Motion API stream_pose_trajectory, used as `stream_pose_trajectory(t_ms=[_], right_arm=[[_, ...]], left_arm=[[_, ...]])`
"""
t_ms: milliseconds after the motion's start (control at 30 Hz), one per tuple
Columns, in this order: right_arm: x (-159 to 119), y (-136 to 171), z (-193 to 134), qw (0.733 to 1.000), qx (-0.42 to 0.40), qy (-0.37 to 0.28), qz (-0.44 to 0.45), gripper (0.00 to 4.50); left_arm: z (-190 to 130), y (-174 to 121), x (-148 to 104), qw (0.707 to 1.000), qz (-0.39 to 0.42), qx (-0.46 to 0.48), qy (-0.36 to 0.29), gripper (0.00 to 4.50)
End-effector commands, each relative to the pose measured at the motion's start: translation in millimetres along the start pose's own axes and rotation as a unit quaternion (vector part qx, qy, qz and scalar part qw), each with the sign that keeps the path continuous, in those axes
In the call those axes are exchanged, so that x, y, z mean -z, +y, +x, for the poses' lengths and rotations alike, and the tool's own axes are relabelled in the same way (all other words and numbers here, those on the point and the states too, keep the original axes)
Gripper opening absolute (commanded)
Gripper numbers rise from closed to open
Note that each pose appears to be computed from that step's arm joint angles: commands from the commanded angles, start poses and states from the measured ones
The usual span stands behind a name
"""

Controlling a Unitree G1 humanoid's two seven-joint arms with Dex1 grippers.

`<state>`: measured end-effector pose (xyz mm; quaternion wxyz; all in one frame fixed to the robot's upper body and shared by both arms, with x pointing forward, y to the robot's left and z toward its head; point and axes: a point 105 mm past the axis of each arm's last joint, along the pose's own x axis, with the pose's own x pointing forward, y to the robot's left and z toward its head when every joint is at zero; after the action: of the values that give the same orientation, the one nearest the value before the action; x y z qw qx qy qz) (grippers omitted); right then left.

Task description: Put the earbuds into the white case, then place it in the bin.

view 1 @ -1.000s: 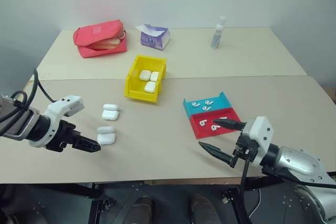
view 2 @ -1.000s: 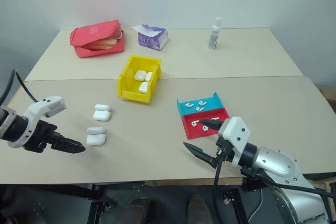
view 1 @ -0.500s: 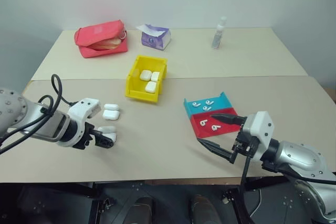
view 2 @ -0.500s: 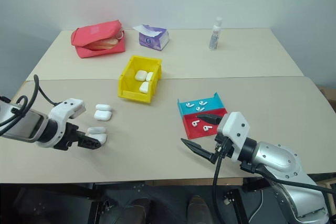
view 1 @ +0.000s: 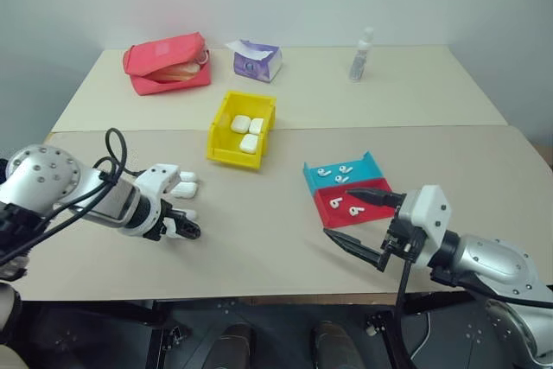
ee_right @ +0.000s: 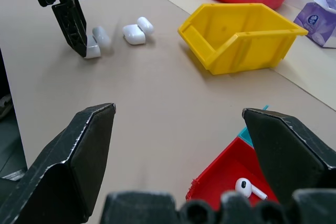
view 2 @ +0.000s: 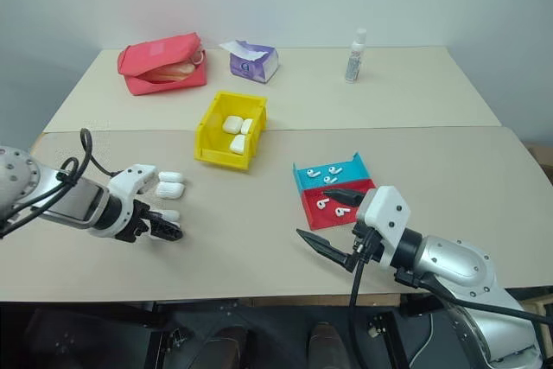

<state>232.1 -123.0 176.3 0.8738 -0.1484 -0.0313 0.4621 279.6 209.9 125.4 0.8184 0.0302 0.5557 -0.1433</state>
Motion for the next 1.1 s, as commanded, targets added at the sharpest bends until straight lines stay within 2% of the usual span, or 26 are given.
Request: stream_pose_trajectory(t_ms=[33, 533, 633, 767, 933, 1100], right_arm=[[-9.6, 3.2, -0.3, 1.0, -0.001, -0.016, -0.009, 4.5], [0.8, 0.4, -2.5, 1.0, 0.012, -0.006, 0.006, 4.5], [2.2, 0.9, -3.1, 1.0, 0.013, -0.005, 0.008, 4.5], [3.5, 1.5, -4.4, 1.0, 0.015, -0.003, 0.01, 4.5], [5.2, 1.9, -6.4, 1.0, 0.017, 0.0, 0.013, 4.5], [6.4, -0.4, -8.6, 1.0, 0.021, 0.001, 0.014, 4.5]], left_arm=[[-2.9, -0.9, -4.5, 1.0, 0.004, -0.005, -0.007, 4.46], [8.3, 1.8, -6.9, 0.998, -0.006, -0.059, -0.026, 4.46], [10.6, 4.8, -8.6, 0.996, -0.019, -0.076, -0.035, 3.91], [13.8, 5.8, -10.3, 0.995, -0.032, -0.087, -0.042, 2.86], [12.4, 7.7, -10.8, 0.994, -0.036, -0.095, -0.047, 2.83], [-21.2, 11.0, -16.9, 0.991, -0.008, -0.09, -0.096, 2.83]])
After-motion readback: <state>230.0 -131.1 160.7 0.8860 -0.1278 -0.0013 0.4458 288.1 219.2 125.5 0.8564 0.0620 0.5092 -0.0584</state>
